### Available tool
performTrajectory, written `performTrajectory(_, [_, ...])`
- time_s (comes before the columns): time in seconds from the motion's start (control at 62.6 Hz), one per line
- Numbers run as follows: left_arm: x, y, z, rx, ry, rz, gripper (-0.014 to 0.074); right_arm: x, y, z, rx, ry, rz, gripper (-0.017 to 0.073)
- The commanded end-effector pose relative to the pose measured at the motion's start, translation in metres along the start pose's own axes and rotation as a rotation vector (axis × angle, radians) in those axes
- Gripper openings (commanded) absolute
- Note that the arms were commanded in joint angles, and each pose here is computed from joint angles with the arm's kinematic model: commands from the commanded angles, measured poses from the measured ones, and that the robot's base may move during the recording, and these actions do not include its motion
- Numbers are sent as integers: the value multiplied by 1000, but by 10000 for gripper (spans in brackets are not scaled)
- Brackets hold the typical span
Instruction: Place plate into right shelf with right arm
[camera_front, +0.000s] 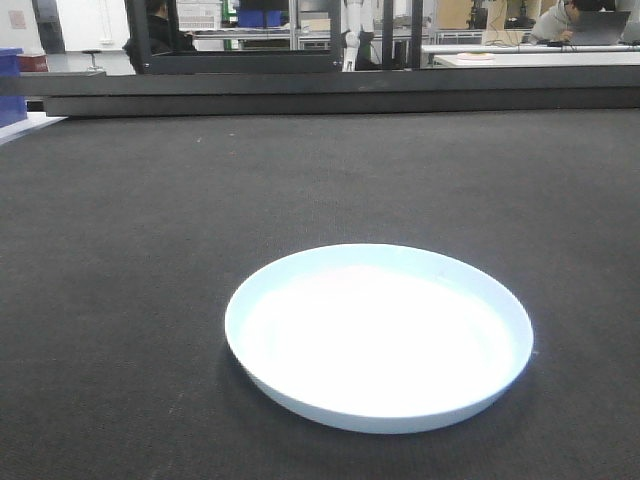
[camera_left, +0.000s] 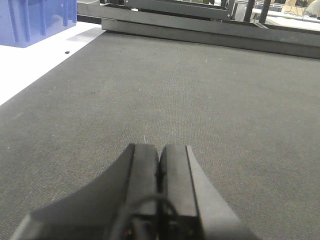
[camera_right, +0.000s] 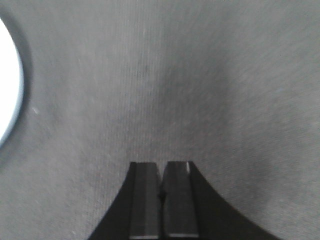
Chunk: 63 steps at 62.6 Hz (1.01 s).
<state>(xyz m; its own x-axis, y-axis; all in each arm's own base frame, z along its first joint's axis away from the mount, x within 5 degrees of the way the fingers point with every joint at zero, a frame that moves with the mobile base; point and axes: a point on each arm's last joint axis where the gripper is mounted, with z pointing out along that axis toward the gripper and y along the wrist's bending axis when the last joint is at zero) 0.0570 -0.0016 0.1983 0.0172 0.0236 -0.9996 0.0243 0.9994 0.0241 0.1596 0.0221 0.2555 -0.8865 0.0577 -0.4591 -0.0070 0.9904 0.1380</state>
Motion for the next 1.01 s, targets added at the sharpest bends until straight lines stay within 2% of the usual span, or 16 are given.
performTrajectory(0.0, [-5, 1, -1, -12, -89, -15, -128, -16, 7, 4, -6, -4, -31, 54])
performTrajectory(0.144, [-5, 1, -1, -12, -89, -15, -128, -27, 25, 21, -25, 107, -49, 54])
performTrajectory(0.24, [-5, 1, -1, -12, -89, -15, -128, -33, 39, 30, -37, 163, -84, 54])
performTrajectory(0.447, [-5, 1, -1, -12, -89, -15, -128, -52, 68, 41, -56, 195, -146, 55])
performTrajectory(0.607, [-5, 1, -1, -12, -89, -15, -128, -66, 81, 49, 7, 211, -54, 64])
performTrajectory(0.703, [-5, 1, -1, -12, -89, -15, -128, -71, 91, 51, 15, 210, -35, 153])
performTrajectory(0.767, [-5, 1, -1, -12, -89, -15, -128, -72, 99, 53, 7, 214, -54, 269])
performTrajectory(0.815, [-5, 1, -1, -12, -89, -15, -128, -72, 106, 56, 0, 219, -74, 393])
performTrajectory(0.879, [-5, 1, -1, -12, -89, -15, -128, -71, 111, 60, -1, 230, -88, 477])
performTrajectory(0.991, [-5, 1, -1, -12, -89, -15, -128, -70, 115, 65, -6, 252, -76, 476])
